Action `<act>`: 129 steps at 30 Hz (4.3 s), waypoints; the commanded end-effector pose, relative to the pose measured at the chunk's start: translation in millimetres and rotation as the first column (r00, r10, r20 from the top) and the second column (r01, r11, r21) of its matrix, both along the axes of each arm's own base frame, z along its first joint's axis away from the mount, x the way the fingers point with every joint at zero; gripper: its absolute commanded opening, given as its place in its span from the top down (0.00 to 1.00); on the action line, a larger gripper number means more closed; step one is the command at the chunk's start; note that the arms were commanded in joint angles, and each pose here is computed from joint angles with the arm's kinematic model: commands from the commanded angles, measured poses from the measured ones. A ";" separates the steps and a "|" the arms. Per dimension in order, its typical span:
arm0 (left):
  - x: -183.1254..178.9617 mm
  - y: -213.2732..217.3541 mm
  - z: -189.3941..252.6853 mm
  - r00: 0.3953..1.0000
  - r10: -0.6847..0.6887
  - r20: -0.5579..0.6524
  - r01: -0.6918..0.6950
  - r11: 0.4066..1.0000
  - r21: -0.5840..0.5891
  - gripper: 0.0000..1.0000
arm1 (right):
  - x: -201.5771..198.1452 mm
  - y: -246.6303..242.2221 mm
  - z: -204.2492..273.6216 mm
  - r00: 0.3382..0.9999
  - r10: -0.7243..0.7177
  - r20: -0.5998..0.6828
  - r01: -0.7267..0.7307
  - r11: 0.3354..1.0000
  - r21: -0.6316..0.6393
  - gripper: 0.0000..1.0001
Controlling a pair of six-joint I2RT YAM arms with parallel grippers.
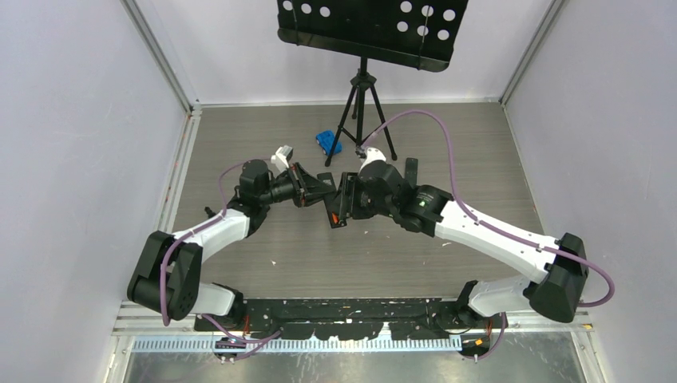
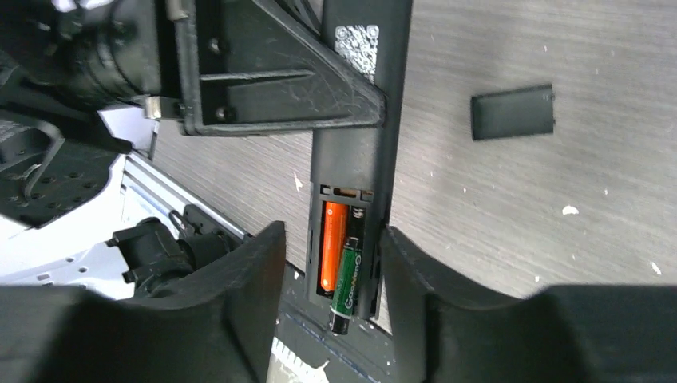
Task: Load the batteries into the remote control
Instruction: Load the battery into the remote control, then pick up the battery cover at the center of the board.
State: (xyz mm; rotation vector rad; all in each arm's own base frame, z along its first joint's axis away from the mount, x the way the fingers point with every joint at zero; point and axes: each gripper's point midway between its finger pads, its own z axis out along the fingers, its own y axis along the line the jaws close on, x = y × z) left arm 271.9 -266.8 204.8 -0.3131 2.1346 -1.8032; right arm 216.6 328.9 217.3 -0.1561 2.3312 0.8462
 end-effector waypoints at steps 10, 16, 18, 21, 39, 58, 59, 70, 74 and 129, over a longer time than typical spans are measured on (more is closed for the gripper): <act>6.8 9.3 55.1 0.974 0.109 -0.199 -0.167 0.938 -0.305 1.00 | 5.7 -39.9 90.3 0.943 -0.327 0.063 0.225 0.767 0.601 0.28; 7.3 11.0 71.7 0.974 0.122 -0.189 -0.181 0.923 -0.339 1.00 | 0.3 -32.0 91.7 0.956 -0.293 0.027 0.200 0.715 0.670 0.27; 6.5 10.5 72.5 0.976 0.122 -0.181 -0.177 0.926 -0.333 1.00 | -0.2 -25.5 90.0 0.962 -0.272 0.006 0.197 0.713 0.673 0.27; 5.4 10.4 74.5 0.980 0.123 -0.158 -0.169 0.929 -0.329 1.00 | -0.2 -19.2 87.1 0.967 -0.255 -0.021 0.199 0.698 0.688 0.26; -0.1 11.3 81.5 0.986 0.119 -0.119 -0.152 0.932 -0.328 1.00 | 2.4 0.3 69.6 0.974 -0.211 -0.079 0.208 0.706 0.677 0.55; -13.1 9.6 109.2 0.987 0.098 0.124 -0.065 0.967 -0.248 1.00 | 3.6 0.3 65.4 0.979 -0.196 -0.057 0.181 0.707 0.683 0.40; -14.1 8.9 108.6 0.981 0.092 0.169 -0.054 0.975 -0.215 1.00 | 1.9 -1.5 70.4 0.982 -0.187 -0.029 0.155 0.707 0.690 0.35; -36.1 5.2 114.9 0.927 -0.058 0.370 0.086 0.995 -0.059 1.00 | -36.0 -4.2 103.1 0.973 0.001 0.232 -0.160 0.730 0.665 0.30; -41.7 5.0 124.2 0.910 -0.082 0.407 0.115 0.992 -0.058 1.00 | -37.0 0.5 95.3 0.965 0.053 0.255 -0.199 0.783 0.589 0.36; 1.2 156.8 1.8 0.795 0.454 0.403 -0.607 0.586 0.536 1.00 | 76.7 27.0 -174.0 0.976 -0.036 -0.217 -0.082 0.856 -0.511 0.69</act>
